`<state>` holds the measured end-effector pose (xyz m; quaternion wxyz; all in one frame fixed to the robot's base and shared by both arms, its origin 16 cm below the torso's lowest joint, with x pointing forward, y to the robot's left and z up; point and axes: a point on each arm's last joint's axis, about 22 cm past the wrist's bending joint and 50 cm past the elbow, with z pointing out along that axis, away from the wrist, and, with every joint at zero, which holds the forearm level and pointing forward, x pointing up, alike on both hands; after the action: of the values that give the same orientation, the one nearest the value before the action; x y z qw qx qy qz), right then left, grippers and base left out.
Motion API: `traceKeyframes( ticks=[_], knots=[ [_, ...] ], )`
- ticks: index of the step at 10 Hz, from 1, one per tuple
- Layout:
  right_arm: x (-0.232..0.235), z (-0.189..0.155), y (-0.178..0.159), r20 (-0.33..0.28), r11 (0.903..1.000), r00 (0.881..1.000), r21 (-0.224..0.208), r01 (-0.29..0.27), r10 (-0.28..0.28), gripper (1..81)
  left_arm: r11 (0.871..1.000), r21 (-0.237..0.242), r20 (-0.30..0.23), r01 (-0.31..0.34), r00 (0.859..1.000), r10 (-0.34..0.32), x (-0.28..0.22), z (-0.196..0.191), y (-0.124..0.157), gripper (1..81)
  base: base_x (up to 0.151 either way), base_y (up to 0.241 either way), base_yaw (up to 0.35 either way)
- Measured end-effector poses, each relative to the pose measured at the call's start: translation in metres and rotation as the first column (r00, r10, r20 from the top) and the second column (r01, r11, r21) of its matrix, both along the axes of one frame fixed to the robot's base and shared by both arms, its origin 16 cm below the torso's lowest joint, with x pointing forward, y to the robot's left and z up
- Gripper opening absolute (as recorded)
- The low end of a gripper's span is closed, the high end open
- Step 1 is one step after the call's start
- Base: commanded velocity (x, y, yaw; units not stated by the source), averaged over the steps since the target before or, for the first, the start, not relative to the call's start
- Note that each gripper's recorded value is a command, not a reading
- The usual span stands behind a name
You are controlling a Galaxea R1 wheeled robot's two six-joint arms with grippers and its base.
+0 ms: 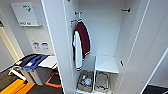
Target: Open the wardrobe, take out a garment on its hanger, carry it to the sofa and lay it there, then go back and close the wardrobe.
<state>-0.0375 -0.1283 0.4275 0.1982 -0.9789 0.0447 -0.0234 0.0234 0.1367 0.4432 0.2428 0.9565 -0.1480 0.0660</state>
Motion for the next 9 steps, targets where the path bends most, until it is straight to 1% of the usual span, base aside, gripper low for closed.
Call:
traceKeyframes(
  ticks=[7, 9],
  knots=[
    [0.0000, 0.0001, 0.0007, 0.000, 1.0000, 1.000, 0.001, 0.000, 0.000, 81.1, 1.000, 0.000, -0.003, -0.005, 1.000, 0.005, -0.0005, 0.0000, 0.0000, 81.1, 0.000, 0.000, 0.000],
    [0.0005, 0.0000, 0.0005, 0.000, 1.0000, 1.000, 0.000, 0.000, 0.000, 81.1, 1.000, -0.001, -0.004, -0.006, 1.000, 0.006, -0.0005, 0.0000, -0.0004, 81.1, 0.074, 0.000, 0.000]
  ],
)
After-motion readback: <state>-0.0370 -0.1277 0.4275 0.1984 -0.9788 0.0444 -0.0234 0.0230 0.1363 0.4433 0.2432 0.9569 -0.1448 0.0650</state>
